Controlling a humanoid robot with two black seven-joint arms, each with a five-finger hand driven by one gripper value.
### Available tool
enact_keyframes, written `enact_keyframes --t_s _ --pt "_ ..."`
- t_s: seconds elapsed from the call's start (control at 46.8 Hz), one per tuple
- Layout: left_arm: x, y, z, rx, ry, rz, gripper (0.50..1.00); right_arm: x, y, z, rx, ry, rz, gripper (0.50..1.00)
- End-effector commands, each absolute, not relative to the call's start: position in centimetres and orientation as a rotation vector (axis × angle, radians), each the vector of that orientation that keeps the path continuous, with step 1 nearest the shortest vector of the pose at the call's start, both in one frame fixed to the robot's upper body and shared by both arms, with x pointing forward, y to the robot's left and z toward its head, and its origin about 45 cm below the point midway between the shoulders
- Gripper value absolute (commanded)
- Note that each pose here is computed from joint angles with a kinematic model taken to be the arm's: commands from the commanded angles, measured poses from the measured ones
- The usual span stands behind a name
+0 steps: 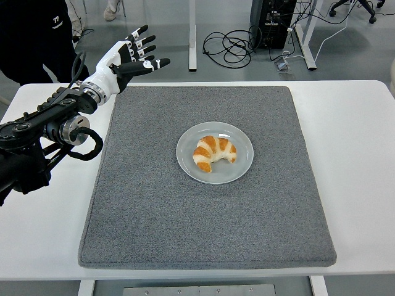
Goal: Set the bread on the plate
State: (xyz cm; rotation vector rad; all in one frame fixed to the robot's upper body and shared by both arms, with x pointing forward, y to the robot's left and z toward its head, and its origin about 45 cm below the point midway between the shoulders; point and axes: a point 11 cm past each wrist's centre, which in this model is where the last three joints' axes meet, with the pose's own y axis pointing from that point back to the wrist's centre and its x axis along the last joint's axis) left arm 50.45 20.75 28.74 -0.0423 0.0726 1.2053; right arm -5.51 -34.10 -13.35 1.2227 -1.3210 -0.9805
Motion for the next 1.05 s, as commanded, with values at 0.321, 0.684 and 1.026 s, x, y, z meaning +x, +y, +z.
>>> enact_keyframes --t_s 0.321,0.684,1.026 --pt "49.2 24.6 26.5 -0.216 0.363 1.167 0.958 -5.4 -34.1 -13.4 1.224 -1.323 -0.981 1.000" --pt "48.0 27.2 23.9 -0.328 0.483 1.171 0.961 -5.5 -34.0 -13.4 1.225 -1.320 -0.983 1.000" --pt "48.2 26.8 22.7 -0.342 0.473 1.203 0.963 -5.9 -34.0 -13.3 1.222 -1.314 -0.986 1.000"
